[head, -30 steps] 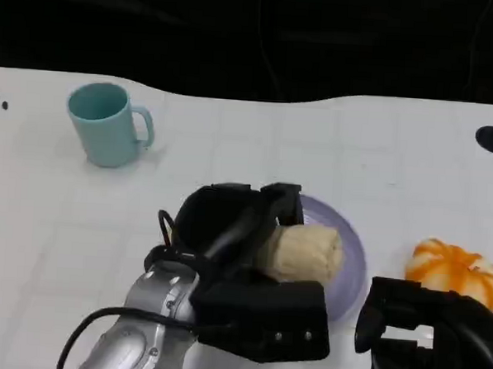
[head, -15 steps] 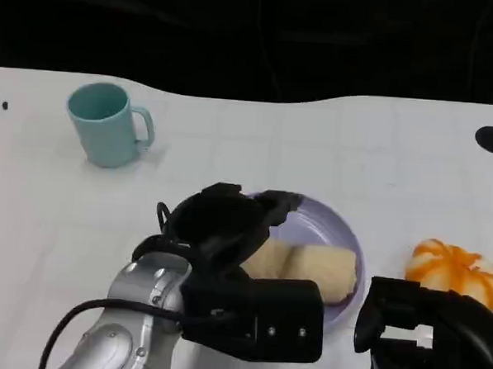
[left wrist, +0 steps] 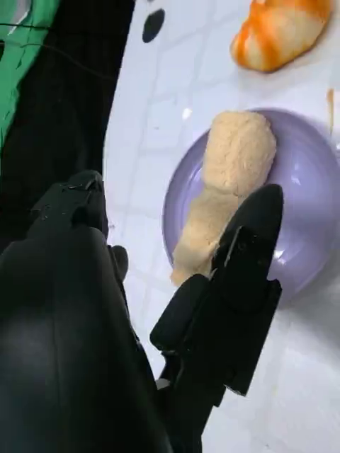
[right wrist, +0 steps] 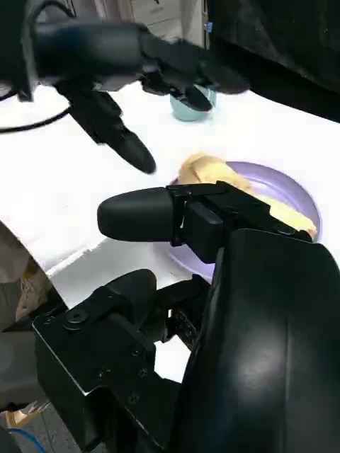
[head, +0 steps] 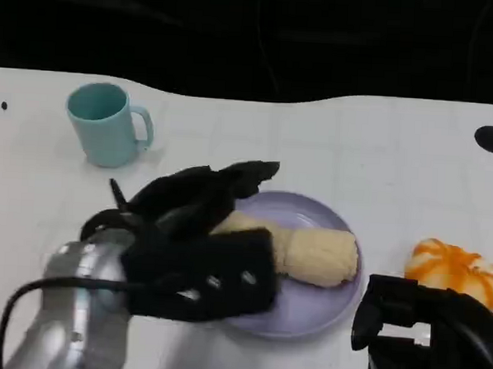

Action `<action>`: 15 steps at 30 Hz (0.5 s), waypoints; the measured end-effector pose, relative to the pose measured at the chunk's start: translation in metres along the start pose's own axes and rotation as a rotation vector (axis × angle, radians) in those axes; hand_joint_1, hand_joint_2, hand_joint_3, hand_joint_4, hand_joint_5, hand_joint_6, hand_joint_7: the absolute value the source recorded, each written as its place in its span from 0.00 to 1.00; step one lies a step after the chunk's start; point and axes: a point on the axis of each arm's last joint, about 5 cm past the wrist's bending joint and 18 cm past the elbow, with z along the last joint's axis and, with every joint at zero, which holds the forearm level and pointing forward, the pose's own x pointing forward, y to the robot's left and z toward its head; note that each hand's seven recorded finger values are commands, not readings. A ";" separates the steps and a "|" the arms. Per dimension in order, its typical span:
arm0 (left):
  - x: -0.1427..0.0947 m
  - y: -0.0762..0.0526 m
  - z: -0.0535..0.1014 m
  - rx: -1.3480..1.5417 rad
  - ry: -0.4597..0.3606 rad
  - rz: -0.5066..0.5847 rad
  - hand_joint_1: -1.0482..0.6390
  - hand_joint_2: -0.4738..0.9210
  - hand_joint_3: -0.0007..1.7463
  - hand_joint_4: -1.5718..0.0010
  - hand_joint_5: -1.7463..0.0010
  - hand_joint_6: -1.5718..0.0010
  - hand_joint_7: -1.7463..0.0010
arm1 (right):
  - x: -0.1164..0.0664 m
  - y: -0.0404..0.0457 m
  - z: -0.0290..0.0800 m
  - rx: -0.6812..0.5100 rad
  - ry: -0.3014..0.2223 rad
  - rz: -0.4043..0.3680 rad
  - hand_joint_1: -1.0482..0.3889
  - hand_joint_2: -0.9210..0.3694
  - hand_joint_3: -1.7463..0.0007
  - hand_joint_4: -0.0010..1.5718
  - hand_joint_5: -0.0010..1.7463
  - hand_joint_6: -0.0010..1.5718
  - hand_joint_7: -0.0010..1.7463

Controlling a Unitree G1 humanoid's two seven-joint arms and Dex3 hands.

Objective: Grasp the towel on the left side of the plate with the left hand and place it into the plate.

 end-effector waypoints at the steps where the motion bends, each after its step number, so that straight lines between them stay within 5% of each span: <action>1: -0.004 0.004 -0.004 -0.073 -0.012 -0.020 0.29 1.00 0.11 0.94 0.63 0.82 0.94 | 0.000 0.0001 0.000 0.000 0.001 0.000 0.76 0.38 0.16 0.52 1.00 0.45 0.90; 6: -0.026 0.016 -0.024 -0.332 -0.074 -0.033 0.33 1.00 0.15 0.69 0.65 0.61 0.94 | 0.000 0.0001 0.000 -0.001 0.006 0.002 0.76 0.38 0.16 0.52 1.00 0.45 0.90; 11: -0.050 0.012 -0.034 -0.535 -0.072 0.009 0.40 1.00 0.16 0.49 0.63 0.49 0.93 | 0.001 0.0002 0.001 -0.002 0.010 0.005 0.76 0.38 0.17 0.52 1.00 0.45 0.90; 13: -0.060 0.009 -0.037 -0.636 -0.078 0.049 0.47 1.00 0.18 0.44 0.61 0.42 0.91 | 0.001 0.0001 0.001 -0.002 0.012 0.004 0.76 0.38 0.17 0.52 1.00 0.45 0.90; 15: -0.070 0.003 -0.040 -0.775 -0.087 0.112 0.49 0.99 0.20 0.45 0.48 0.34 0.90 | 0.001 0.0002 0.001 -0.001 0.013 0.004 0.76 0.38 0.17 0.52 1.00 0.45 0.90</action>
